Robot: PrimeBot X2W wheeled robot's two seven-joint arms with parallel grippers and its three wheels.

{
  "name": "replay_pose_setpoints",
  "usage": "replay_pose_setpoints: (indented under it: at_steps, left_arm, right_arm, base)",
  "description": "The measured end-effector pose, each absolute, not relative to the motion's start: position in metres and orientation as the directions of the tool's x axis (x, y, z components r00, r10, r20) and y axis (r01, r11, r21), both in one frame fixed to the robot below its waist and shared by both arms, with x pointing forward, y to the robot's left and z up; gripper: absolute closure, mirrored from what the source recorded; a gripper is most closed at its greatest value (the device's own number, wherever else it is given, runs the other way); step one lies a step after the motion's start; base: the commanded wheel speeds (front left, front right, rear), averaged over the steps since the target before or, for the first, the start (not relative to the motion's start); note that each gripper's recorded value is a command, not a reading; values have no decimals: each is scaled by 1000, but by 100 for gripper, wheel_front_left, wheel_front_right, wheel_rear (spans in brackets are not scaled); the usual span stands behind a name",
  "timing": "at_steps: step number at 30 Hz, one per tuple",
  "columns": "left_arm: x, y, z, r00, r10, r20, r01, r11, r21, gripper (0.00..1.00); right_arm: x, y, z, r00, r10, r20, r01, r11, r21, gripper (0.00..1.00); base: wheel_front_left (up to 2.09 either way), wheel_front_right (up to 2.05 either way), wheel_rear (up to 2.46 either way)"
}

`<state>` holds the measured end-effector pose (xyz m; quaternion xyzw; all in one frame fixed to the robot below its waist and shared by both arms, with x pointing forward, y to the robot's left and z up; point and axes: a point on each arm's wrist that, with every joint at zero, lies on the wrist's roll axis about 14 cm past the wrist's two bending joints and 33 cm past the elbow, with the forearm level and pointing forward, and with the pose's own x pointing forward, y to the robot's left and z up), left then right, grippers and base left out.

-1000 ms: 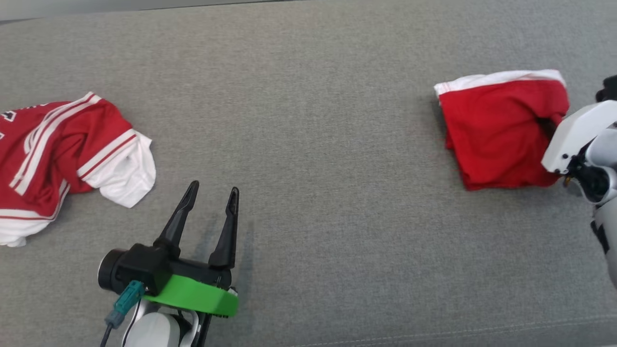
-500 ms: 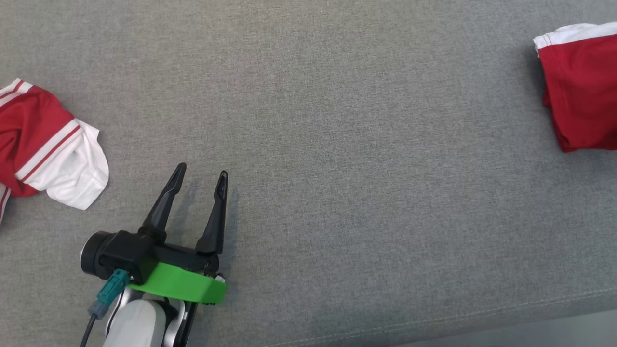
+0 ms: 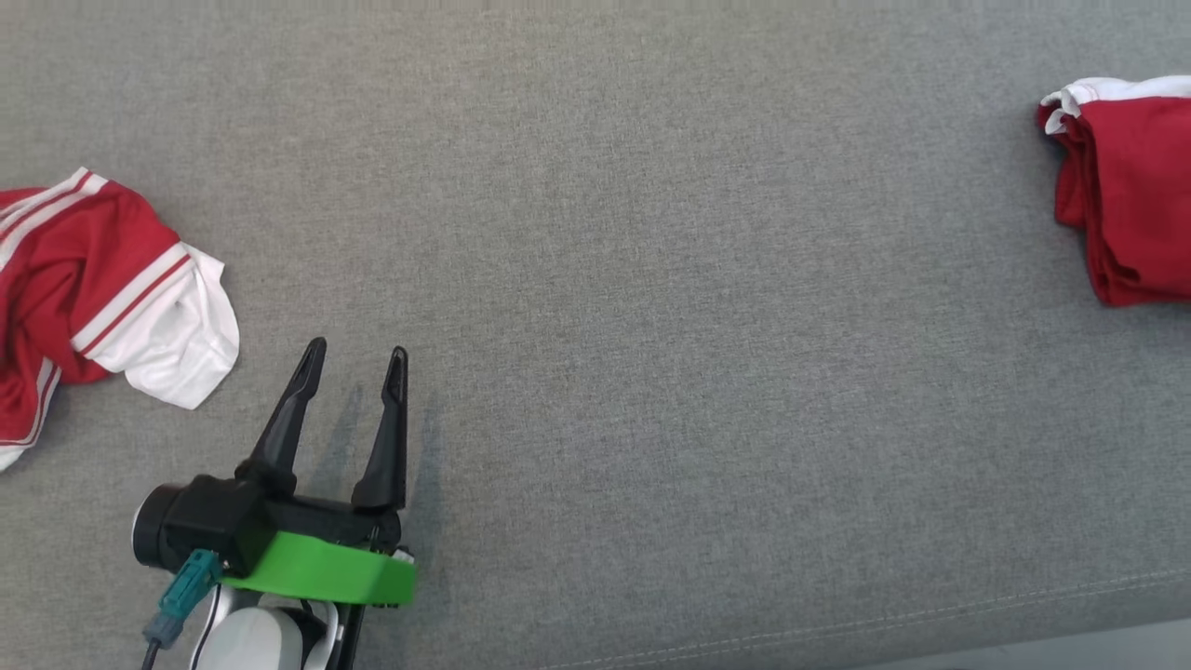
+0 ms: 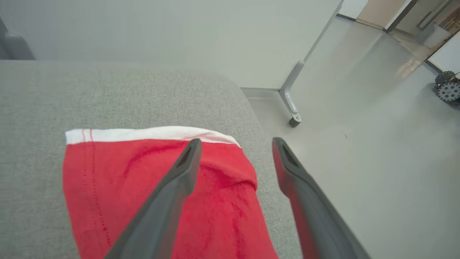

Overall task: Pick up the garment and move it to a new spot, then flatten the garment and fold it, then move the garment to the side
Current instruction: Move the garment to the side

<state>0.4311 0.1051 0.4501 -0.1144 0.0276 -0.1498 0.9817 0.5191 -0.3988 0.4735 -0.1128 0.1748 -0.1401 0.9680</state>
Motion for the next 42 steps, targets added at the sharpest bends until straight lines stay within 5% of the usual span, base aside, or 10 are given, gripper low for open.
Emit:
replay_pose_setpoints:
  at_steps: [9,17,30,42]
  left_arm:
    - [399,135,469,984,-180,1,174,949,-264,0]
    - [358,153,459,990,-127,-54,109,961,-256,0]
    - [310,208,454,997,19,-74,-33,979,-200,0]
    - [307,208,460,998,24,-50,-33,979,-201,0]
  right_arm:
    - [508,-345,541,990,-142,-13,133,954,-269,0]
    - [442,-288,548,993,-26,116,42,989,-145,0]
    - [349,-183,500,991,120,54,-116,991,-64,0]
    - [333,-194,496,998,54,45,-51,997,-57,0]
  base:
    - [0,0,0]
    - [0,0,0]
    - [0,0,0]
    - [0,0,0]
